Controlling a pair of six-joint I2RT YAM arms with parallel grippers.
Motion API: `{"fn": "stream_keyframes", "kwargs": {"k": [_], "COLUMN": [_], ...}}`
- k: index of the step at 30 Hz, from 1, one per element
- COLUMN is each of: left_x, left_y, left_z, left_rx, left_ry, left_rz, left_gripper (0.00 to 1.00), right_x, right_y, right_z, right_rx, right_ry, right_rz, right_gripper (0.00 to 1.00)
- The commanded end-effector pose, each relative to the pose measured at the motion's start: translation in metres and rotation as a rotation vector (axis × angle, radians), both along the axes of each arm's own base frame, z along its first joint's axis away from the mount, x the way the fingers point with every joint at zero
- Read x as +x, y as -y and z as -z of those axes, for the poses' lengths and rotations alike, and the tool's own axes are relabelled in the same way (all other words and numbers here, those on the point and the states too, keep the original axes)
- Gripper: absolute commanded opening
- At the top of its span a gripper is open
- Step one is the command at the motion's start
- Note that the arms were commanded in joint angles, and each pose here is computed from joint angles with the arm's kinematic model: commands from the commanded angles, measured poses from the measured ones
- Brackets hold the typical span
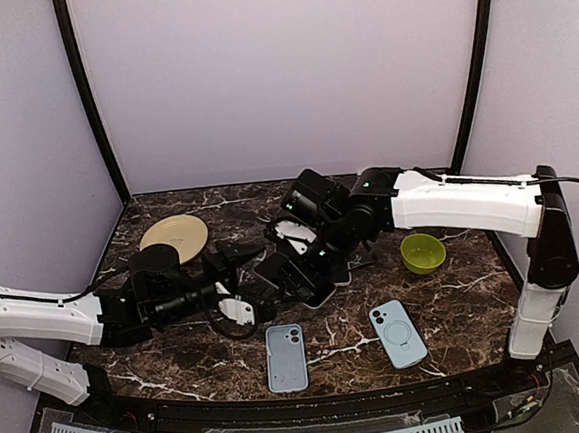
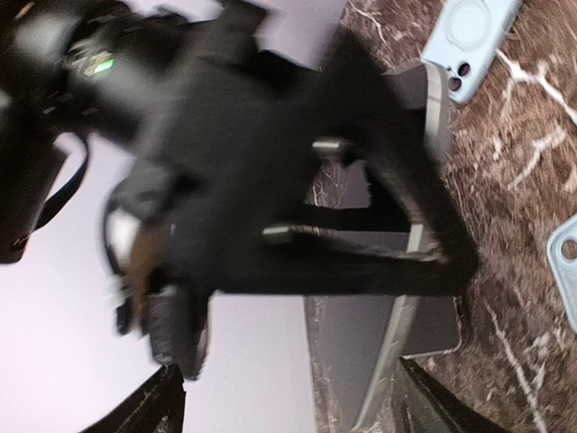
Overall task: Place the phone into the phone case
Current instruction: Pass from the left arm to the right, then move the phone case to the center of the board.
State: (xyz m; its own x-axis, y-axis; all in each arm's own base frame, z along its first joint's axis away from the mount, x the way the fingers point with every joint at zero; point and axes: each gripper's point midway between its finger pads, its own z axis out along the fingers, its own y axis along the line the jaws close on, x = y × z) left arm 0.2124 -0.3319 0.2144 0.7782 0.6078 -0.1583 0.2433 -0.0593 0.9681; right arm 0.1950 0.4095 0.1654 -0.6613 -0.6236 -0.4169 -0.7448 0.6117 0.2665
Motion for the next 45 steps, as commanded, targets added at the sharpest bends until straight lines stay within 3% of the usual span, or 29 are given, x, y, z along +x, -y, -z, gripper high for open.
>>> {"fn": "stream_keyframes", "kwargs": {"k": [1,3,8,15,20,24,27,33,35,38,42,45], "left_x": [0.0,-0.001,-0.046,-0.037,-0.01,0.003,0.002,-0.01,-0.007,-0.009,-0.017,-0.002], "left_y": [0.005,0.009,0.009,0.015,0.017,0.024,0.025,0.018,0.013,0.012,0.009,0.005], "left_z": [-0.008,-0.008,0.059,0.117,0.138,0.158,0.174,0.189,0.197,0.205,0.208,0.205], "left_rx": [-0.086,-0.102,0.055,0.163,0.18,0.201,0.239,0.327,0.337,0.364,0.364,0.302], "left_ry": [-0.313,-0.485,-1.066,-1.373,-1.392,-1.381,-1.419,-1.447,-1.421,-1.44,-1.458,-1.385], "left_rz": [-0.073,-0.117,-0.212,-0.437,-0.495,-0.522,-0.567,-0.622,-0.657,-0.69,-0.749,-0.845], "left_gripper": [0.87,0.88,0.86,0.78,0.76,0.67,0.57,0.52,0.44,0.23,0.09,0.01], "right_x": [0.026,0.029,0.042,0.049,0.044,0.038,0.034,0.035,0.036,0.034,0.036,0.04], "right_y": [0.024,0.038,0.081,0.123,0.136,0.142,0.144,0.151,0.15,0.147,0.148,0.149], "right_z": [-0.001,0.008,0.019,0.034,0.043,0.044,0.042,0.029,0.027,0.025,0.021,0.017], "right_rx": [0.033,0.04,0.038,0.05,0.054,0.063,0.087,0.119,0.121,0.133,0.132,0.127], "right_ry": [0.053,0.047,0.13,0.192,0.204,0.22,0.233,0.28,0.287,0.287,0.301,0.326], "right_rz": [0.164,0.214,0.362,0.439,0.405,0.381,0.355,0.34,0.33,0.305,0.303,0.309], "right_gripper": [0.22,0.19,0.09,0.09,0.09,0.09,0.09,0.09,0.09,0.09,0.08,0.07]}}
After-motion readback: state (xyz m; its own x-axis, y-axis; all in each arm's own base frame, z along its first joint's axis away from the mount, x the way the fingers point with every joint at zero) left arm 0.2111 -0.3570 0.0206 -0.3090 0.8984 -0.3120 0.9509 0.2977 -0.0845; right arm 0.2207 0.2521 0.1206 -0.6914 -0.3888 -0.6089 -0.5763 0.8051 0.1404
